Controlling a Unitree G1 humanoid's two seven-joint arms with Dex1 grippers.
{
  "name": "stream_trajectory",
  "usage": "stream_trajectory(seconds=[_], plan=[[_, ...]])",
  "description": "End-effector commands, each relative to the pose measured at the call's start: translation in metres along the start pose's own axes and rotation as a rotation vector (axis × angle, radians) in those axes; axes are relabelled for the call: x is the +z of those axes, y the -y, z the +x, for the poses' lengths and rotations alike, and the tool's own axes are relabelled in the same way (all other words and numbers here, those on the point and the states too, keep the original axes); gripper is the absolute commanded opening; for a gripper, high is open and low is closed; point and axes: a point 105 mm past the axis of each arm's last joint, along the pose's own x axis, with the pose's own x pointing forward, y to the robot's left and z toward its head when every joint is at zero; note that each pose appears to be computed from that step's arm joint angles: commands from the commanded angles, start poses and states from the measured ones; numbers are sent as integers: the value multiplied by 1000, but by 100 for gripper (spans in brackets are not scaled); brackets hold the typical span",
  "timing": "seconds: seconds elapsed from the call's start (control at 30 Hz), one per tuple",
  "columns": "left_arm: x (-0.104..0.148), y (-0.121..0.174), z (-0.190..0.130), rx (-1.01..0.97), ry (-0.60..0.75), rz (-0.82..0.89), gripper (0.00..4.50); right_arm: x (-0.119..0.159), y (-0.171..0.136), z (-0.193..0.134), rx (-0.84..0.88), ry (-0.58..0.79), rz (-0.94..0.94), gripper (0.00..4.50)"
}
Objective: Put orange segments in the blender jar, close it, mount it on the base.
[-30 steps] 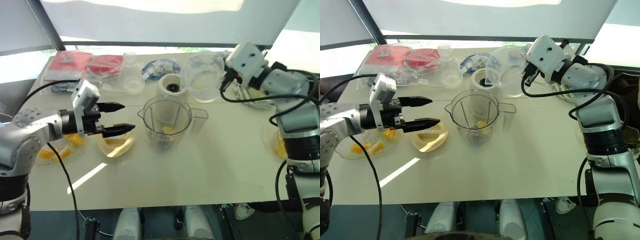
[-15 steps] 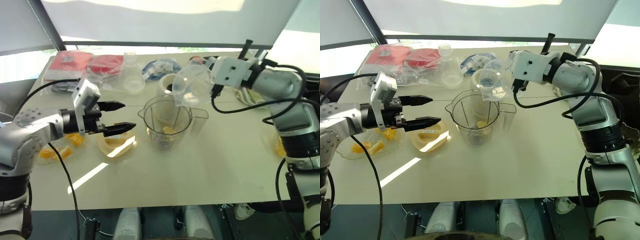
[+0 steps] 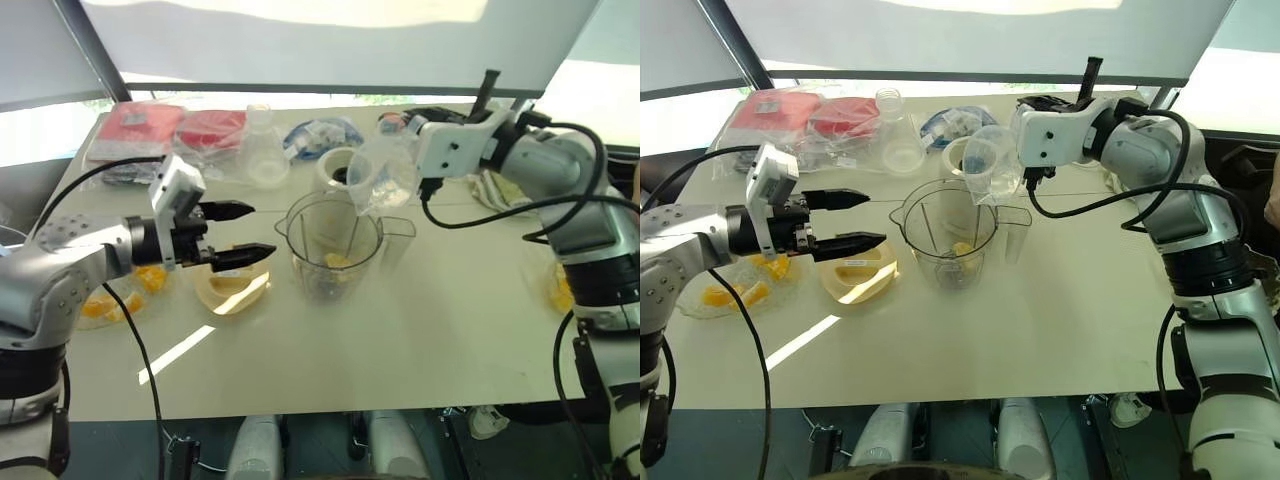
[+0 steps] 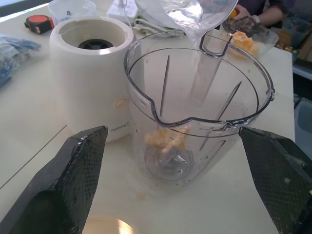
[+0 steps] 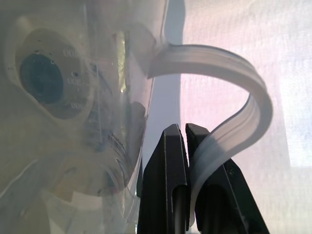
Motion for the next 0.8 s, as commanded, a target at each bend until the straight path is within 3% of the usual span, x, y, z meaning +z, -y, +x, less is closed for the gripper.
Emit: stream_trajectory(seconds=[0.03,0.8], plan=[[10,-1,-2,14,23,49,450,9,23,-3,-78,26,-55,3],[9,-4,1,22,26,51,450,5,29,-3,-114,8,-99,3]])
